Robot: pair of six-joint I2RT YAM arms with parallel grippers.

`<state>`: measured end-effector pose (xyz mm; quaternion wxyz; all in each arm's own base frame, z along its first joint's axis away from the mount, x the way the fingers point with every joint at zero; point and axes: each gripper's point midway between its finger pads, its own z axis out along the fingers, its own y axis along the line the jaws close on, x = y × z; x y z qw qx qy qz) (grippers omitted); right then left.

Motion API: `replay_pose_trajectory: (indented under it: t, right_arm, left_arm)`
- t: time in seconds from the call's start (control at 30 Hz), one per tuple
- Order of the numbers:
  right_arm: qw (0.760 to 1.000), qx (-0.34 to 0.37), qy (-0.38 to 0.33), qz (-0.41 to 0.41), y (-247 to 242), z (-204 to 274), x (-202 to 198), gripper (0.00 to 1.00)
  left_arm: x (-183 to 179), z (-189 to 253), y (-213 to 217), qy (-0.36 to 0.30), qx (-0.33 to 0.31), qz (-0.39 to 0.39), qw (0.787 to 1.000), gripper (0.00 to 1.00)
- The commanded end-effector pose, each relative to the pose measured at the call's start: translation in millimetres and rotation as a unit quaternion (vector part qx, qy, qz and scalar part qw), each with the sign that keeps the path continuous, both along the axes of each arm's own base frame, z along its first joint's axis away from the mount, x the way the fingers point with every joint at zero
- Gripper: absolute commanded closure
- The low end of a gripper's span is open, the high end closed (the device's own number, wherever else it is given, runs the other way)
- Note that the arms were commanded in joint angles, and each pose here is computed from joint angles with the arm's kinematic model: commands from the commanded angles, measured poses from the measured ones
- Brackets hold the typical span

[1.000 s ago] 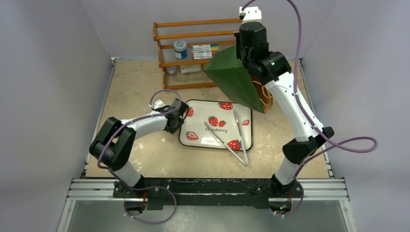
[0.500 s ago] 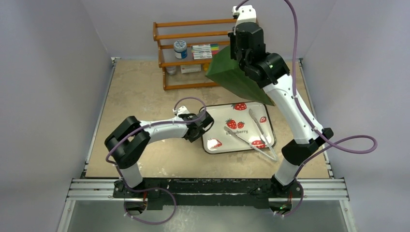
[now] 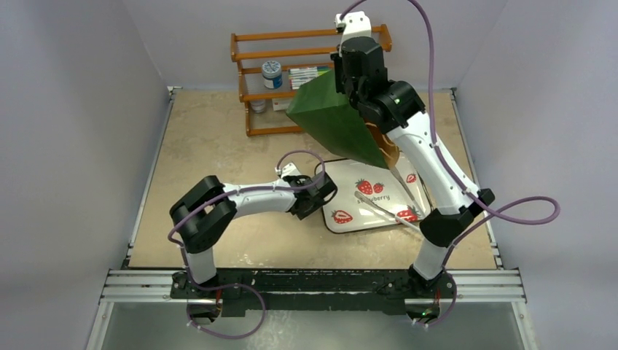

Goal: Take the fake bread out of the paper bag
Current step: Place the paper bag at the center of the board.

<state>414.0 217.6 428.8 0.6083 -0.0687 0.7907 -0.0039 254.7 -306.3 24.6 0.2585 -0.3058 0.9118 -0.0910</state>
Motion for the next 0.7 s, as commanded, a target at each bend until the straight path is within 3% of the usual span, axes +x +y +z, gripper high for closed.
replay_pose_trajectory:
  t: [0.0, 0.2, 0.5, 0.67]
  right_arm:
    - [0.997, 0.036, -0.06, 0.019, 15, 47, -6, 1.0]
    - [0.996, 0.023, -0.054, 0.062, 63, 40, -14, 1.0]
    - [0.991, -0.007, -0.038, 0.129, 143, 0, -29, 1.0]
    - [0.985, -0.007, -0.048, 0.163, 181, -11, -28, 1.0]
  left_arm:
    - [-7, 32, 29, -0.025, 0.023, 0.019, 0.999, 0.5]
    - [-7, 97, 70, -0.091, 0.028, 0.059, 0.994, 0.35]
    - [-21, 165, 145, -0.179, 0.002, 0.159, 0.971, 0.3]
    - [-28, 177, 172, -0.201, -0.005, 0.202, 0.959, 0.3]
